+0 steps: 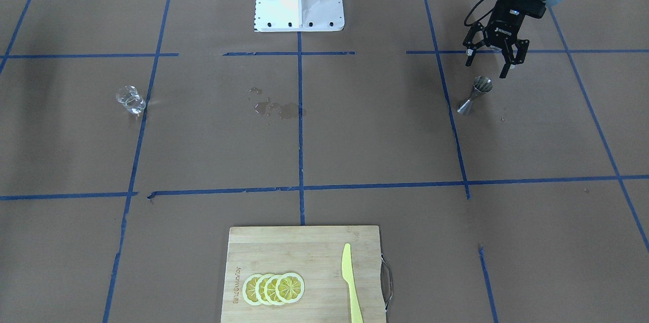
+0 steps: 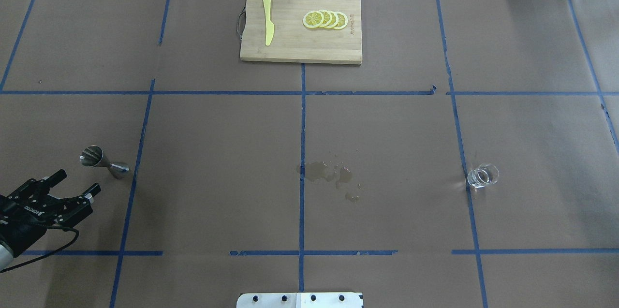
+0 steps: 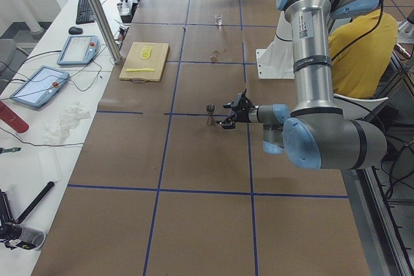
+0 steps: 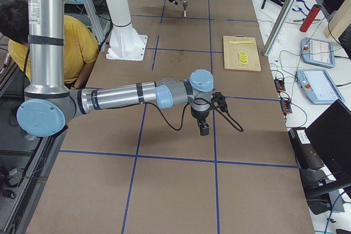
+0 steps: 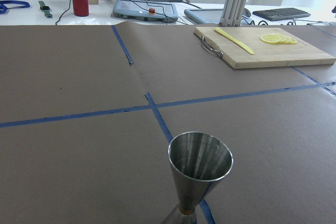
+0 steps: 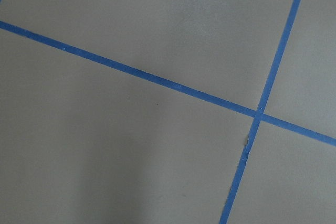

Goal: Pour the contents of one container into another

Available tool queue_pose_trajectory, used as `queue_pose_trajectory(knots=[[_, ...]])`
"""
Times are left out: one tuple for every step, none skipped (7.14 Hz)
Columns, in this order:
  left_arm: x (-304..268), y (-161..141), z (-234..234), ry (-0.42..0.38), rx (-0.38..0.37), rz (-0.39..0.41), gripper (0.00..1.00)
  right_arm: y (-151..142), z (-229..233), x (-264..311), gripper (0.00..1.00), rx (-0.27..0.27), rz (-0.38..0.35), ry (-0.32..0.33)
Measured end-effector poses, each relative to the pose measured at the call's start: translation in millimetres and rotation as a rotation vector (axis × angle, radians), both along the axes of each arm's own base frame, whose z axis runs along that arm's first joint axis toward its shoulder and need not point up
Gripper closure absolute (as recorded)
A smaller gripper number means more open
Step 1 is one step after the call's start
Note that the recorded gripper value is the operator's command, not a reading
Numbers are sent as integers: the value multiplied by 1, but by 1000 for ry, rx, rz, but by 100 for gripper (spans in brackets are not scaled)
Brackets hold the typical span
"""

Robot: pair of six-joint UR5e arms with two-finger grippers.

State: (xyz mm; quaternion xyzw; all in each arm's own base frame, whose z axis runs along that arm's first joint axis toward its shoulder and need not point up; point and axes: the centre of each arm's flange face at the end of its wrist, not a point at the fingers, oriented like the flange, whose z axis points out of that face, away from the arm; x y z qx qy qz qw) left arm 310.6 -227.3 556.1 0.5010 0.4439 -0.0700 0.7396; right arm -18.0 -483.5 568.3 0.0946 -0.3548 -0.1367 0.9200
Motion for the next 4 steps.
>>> queue_pose_trajectory(knots=[[12, -2, 3, -6, 10, -28, 0, 0, 2, 0, 0, -3, 0, 1], [21, -3, 5, -4, 14, -45, 0, 0, 3, 0, 0, -7, 0, 1], [33, -5, 5, 3, 18, -65, 1, -1, 4, 0, 0, -8, 0, 1], [48, -7, 5, 11, 22, -89, 1, -1, 4, 0, 0, -8, 0, 1]])
